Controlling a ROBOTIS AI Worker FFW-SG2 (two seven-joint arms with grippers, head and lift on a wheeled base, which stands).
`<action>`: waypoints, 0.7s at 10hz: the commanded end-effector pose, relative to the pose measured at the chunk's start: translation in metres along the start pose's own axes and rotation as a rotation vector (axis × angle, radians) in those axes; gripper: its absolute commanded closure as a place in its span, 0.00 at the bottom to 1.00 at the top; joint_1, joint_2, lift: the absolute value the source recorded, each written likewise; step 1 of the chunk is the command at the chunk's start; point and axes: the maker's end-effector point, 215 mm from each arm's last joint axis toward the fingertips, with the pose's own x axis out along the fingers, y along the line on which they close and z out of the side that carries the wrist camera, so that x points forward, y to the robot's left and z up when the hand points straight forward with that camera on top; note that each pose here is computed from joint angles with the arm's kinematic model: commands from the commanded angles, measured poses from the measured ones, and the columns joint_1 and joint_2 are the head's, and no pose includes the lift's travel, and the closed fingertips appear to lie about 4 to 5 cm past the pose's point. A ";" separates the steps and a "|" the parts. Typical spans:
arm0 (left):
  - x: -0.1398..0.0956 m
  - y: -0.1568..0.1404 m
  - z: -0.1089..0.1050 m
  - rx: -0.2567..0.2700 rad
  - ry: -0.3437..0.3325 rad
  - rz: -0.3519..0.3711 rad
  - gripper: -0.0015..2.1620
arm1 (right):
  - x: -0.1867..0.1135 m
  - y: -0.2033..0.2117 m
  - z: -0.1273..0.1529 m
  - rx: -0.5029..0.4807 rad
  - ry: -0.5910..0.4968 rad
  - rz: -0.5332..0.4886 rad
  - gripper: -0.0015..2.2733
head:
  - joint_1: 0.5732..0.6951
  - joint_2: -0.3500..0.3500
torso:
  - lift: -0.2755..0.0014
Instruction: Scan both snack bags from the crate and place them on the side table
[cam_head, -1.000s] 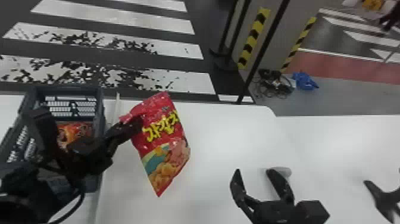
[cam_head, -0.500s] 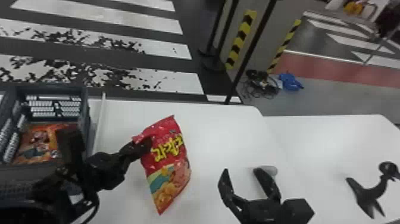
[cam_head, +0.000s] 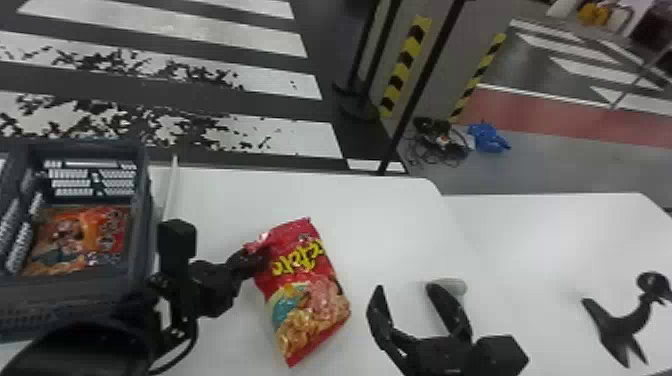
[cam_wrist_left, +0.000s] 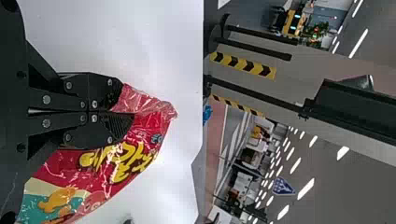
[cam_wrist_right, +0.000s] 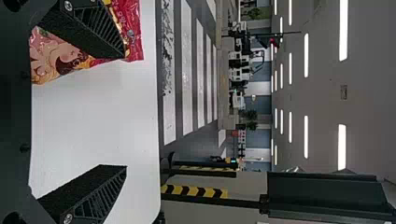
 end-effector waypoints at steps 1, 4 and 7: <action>0.019 -0.013 -0.001 0.068 0.020 -0.022 0.95 | -0.001 0.000 -0.001 0.002 0.002 -0.001 0.03 | 1.00 0.00 | 0.64; 0.031 -0.075 0.013 0.174 0.015 -0.113 0.00 | -0.003 -0.003 -0.001 0.000 0.005 -0.005 0.03 | 1.00 0.00 | 0.64; 0.025 -0.109 0.047 0.321 -0.008 -0.083 0.01 | -0.006 -0.005 0.003 -0.003 -0.002 -0.007 0.03 | 1.00 0.00 | 0.64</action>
